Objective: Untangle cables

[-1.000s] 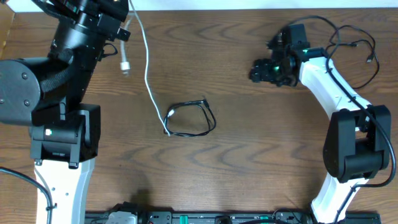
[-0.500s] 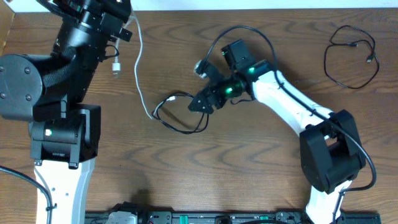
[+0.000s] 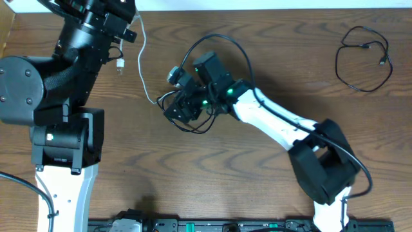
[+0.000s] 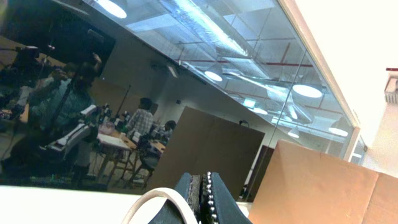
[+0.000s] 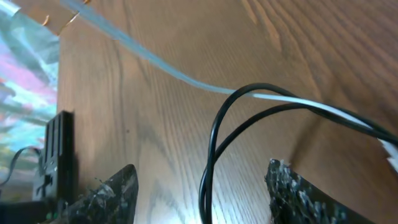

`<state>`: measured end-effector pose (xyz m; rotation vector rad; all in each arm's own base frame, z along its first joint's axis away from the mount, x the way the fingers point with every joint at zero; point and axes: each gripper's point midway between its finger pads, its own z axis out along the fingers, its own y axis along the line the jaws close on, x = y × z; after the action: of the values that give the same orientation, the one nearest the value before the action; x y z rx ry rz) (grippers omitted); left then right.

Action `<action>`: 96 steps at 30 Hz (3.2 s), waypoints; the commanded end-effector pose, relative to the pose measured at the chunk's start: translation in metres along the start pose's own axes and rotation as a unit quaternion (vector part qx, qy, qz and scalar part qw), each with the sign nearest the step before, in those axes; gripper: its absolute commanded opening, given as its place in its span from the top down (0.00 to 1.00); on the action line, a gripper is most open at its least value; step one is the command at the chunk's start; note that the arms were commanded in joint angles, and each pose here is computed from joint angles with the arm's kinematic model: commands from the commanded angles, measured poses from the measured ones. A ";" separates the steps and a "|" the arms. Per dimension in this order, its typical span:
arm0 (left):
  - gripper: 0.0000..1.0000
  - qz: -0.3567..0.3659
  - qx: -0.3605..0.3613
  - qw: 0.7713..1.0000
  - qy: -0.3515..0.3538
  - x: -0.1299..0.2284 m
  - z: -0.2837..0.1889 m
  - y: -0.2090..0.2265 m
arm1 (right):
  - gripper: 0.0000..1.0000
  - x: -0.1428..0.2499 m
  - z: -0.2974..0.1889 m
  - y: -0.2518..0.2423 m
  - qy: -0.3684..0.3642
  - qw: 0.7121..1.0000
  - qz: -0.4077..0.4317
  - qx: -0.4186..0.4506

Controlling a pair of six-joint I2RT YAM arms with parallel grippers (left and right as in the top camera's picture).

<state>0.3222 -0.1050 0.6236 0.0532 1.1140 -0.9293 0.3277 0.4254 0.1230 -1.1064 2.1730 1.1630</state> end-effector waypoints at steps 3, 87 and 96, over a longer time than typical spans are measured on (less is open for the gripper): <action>0.93 0.014 0.005 1.000 -0.014 -0.012 -0.002 -0.007 | 0.44 0.027 0.046 -0.015 0.021 0.997 0.050 0.047; 0.92 -0.033 0.074 0.967 0.241 0.086 -0.016 0.064 | 0.11 -0.090 -0.239 -0.038 -0.184 0.980 -0.016 -0.079; 0.92 -0.075 0.093 0.970 0.211 0.065 -0.010 0.048 | 0.01 -0.110 -0.204 0.014 -0.183 0.969 -0.102 -0.130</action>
<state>0.3663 -0.1066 0.5355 0.3587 1.4466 -1.1162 0.3978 0.2928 0.2959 -1.0010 1.7185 1.4308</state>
